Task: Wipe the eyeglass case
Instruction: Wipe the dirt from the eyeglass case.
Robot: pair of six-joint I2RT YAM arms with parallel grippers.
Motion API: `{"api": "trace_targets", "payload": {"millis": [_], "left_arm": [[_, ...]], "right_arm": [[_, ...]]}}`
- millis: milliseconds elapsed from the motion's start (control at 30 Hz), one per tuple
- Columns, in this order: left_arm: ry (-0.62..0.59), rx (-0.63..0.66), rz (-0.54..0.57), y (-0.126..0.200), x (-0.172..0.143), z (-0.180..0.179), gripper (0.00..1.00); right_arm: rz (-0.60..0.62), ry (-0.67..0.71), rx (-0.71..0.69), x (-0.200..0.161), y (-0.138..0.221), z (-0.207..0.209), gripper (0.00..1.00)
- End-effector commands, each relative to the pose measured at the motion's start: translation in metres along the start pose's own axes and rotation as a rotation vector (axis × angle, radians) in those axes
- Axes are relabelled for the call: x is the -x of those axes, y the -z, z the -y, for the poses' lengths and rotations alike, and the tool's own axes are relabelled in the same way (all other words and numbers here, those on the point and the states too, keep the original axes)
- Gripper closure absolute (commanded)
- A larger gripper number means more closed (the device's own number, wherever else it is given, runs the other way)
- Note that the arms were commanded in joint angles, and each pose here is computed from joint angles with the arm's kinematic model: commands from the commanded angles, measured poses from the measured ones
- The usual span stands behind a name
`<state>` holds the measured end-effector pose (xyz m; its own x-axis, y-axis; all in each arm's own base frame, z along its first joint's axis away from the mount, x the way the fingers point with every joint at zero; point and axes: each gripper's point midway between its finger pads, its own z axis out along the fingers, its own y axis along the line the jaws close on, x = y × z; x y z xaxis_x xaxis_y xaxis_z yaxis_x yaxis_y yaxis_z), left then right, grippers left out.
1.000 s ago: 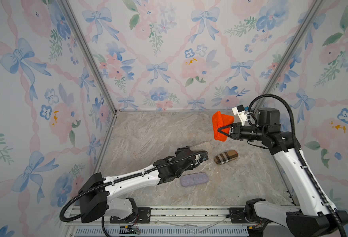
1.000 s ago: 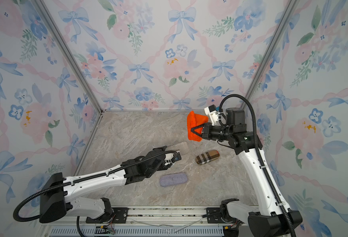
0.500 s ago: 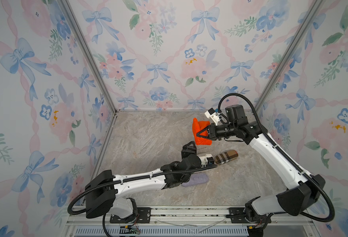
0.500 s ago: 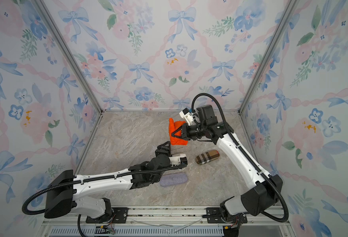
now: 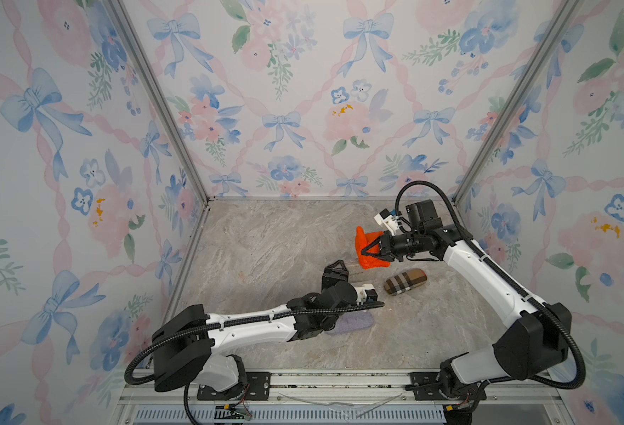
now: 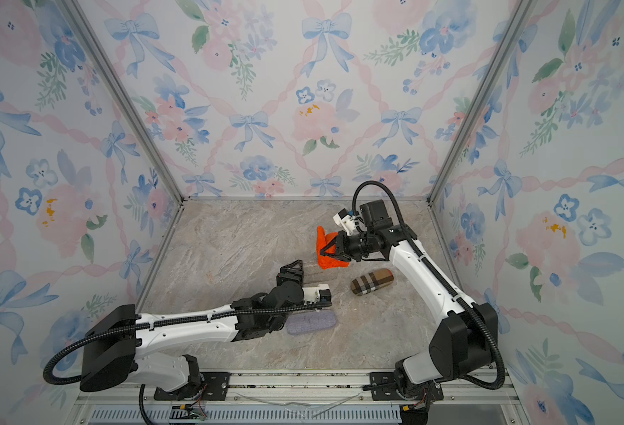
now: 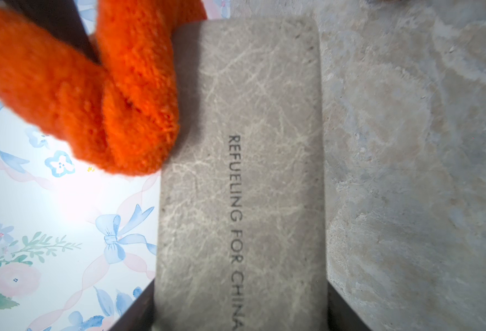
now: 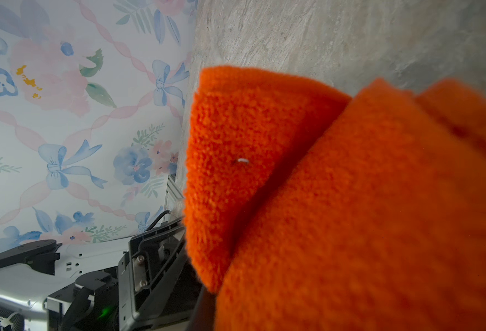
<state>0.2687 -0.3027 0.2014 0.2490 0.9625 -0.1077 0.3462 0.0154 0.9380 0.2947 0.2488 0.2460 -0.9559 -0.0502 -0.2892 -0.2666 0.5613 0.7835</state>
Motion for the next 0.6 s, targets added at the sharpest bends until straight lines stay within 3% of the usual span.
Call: {"api": "trace_targets", "payload": {"millis": [0, 133, 267, 433, 567], "left_arm": [[0.183, 0.147, 0.045, 0.013, 0.005, -0.058, 0.79], [0.186, 0.149, 0.048, 0.013, 0.006, -0.057, 0.80], [0.194, 0.154, 0.042, 0.013, 0.003, -0.056, 0.78], [0.207, 0.155, 0.046, 0.014, 0.001, -0.056, 0.78], [0.206, 0.157, 0.050, 0.015, 0.001, -0.057, 0.78]], "right_arm": [[-0.099, 0.023, 0.076, -0.011, -0.032, -0.030, 1.00], [-0.154, 0.038, 0.170, -0.011, -0.051, -0.057, 1.00], [-0.165, -0.036, 0.137, -0.020, -0.038, -0.024, 1.00], [-0.092, -0.151, 0.102, -0.032, -0.003, 0.023, 1.00], [-0.095, -0.138, 0.119, -0.036, -0.004, 0.016, 1.00]]}}
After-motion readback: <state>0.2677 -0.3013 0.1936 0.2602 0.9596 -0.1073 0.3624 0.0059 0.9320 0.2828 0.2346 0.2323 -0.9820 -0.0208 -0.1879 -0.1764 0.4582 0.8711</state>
